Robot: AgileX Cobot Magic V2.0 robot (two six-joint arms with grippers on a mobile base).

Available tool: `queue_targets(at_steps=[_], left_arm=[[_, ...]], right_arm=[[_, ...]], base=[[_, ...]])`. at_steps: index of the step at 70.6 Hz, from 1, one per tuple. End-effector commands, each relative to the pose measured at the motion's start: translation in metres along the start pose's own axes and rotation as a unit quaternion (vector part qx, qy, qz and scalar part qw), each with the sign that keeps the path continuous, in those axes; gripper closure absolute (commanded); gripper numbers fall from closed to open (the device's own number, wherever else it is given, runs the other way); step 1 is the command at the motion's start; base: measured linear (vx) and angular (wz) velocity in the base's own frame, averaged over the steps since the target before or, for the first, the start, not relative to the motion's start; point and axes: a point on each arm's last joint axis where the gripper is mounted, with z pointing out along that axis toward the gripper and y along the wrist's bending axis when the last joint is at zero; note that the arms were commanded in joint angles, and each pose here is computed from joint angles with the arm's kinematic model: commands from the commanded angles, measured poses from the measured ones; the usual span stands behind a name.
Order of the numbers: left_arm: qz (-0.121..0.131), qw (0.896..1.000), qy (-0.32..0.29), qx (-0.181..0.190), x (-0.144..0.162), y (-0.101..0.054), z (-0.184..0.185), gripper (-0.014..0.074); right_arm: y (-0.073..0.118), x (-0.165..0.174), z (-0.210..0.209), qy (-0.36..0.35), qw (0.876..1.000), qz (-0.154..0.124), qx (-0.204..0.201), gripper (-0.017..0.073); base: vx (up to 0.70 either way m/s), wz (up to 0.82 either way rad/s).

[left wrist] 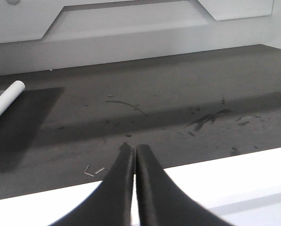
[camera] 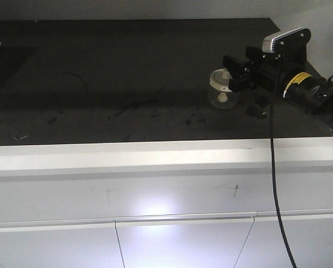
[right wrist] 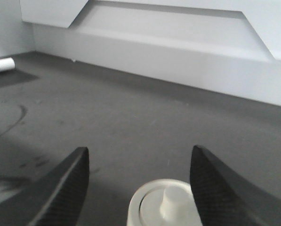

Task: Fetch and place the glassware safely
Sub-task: 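Reach the right gripper into the hood over the white-lidded glass jar, then close the right gripper on the jar's white lid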

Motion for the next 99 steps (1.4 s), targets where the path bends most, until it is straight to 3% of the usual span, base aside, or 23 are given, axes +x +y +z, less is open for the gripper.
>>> queue_targets(at_steps=[1,43,79,90,99], left_arm=[[-0.009,0.999,-0.045,0.004,-0.015,0.000,-0.001,0.0601],[-0.009,0.999,-0.045,0.004,-0.015,0.000,-0.001,0.0601],[-0.009,0.999,-0.045,0.004,-0.015,0.000,-0.001,0.0601],[-0.009,0.999,-0.044,0.004,-0.015,0.000,-0.001,0.0601],[-0.009,0.999,-0.044,0.004,-0.015,0.000,-0.001,0.0601]], right_arm=[[-0.006,-0.030,0.003,-0.082,0.997,-0.005,0.004,0.0103],[-0.032,0.009,0.053,-0.083,0.997,0.002,0.010,0.0103],[-0.036,0.030,0.062,-0.053,0.998,0.006,0.018,0.0109],[-0.036,0.032,0.062,-0.051,0.999,0.003,0.018,0.0155],[-0.036,0.031,0.062,-0.052,0.998,0.003,0.018,0.0289]], base=[[0.00,0.00],[0.00,0.00],[0.00,0.00],[0.00,0.00],[0.00,0.00]])
